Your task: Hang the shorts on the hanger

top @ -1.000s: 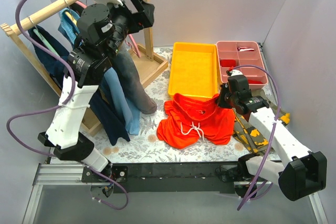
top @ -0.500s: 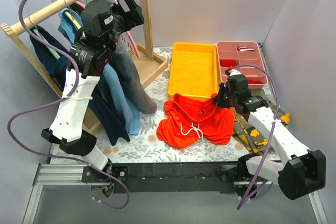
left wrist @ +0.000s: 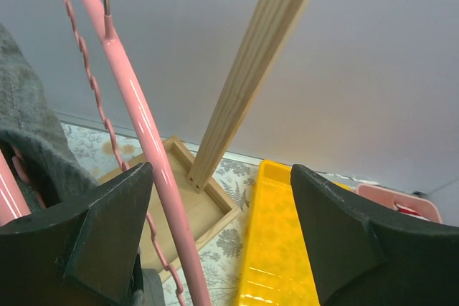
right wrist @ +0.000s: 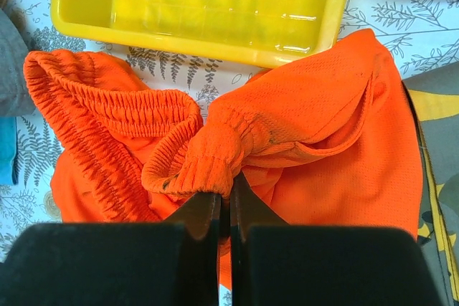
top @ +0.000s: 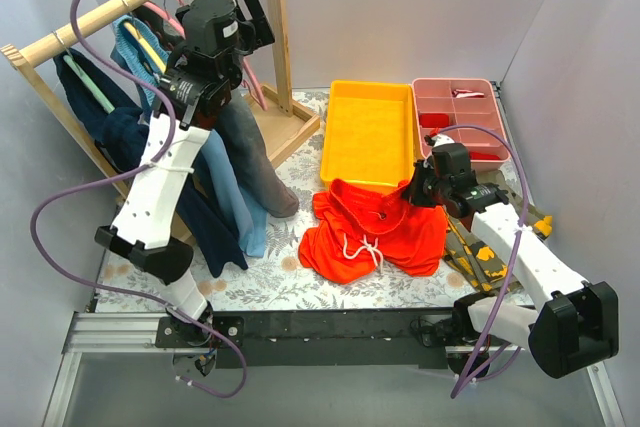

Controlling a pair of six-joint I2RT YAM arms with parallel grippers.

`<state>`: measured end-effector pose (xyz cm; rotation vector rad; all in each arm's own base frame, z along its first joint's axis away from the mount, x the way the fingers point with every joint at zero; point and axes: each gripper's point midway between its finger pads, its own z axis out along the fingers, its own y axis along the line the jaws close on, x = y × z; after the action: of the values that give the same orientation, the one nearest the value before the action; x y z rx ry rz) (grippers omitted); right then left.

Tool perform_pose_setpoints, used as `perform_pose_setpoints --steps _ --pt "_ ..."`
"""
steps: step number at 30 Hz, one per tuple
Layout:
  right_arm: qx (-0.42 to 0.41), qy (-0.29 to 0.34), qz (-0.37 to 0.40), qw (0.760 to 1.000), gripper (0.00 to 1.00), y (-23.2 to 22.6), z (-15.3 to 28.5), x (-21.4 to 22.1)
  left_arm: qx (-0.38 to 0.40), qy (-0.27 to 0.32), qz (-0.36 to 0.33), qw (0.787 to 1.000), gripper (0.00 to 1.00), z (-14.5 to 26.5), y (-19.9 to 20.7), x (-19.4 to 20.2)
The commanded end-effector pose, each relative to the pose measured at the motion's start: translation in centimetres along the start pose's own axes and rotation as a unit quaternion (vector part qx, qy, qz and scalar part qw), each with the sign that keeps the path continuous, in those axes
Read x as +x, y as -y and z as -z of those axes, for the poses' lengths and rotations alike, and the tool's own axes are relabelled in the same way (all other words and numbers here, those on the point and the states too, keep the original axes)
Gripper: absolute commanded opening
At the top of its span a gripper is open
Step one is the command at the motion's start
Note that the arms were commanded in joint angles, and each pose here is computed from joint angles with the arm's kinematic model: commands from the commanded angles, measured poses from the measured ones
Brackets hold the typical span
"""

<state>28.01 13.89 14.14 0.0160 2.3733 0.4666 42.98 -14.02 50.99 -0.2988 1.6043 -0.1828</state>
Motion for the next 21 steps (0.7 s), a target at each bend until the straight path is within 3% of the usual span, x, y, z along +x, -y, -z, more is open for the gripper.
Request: perform_pose_setpoints --steps 1,13,18,21 --pt "-0.027 0.009 0.0 1.0 0.01 -1.0 -0.3 -0.6 -0.05 0.028 -0.017 0.998 0.76 -0.9 -1.8 -1.0" --pt "-0.03 0.004 0.002 1.0 0.01 -1.2 -0.4 -0.6 -0.079 0.03 -0.032 0.996 0.73 -3.4 -2.6 0.7" --pt "-0.031 0.004 0.002 1.0 0.01 -1.2 -0.4 -0.6 -0.065 0.026 -0.03 0.997 0.65 -4.4 -1.9 1.1" --pt "-0.032 0.004 0.003 0.999 0.01 -1.3 -0.3 -0.7 -0.055 0.029 -0.025 0.998 0.54 -4.9 -1.3 1.0"
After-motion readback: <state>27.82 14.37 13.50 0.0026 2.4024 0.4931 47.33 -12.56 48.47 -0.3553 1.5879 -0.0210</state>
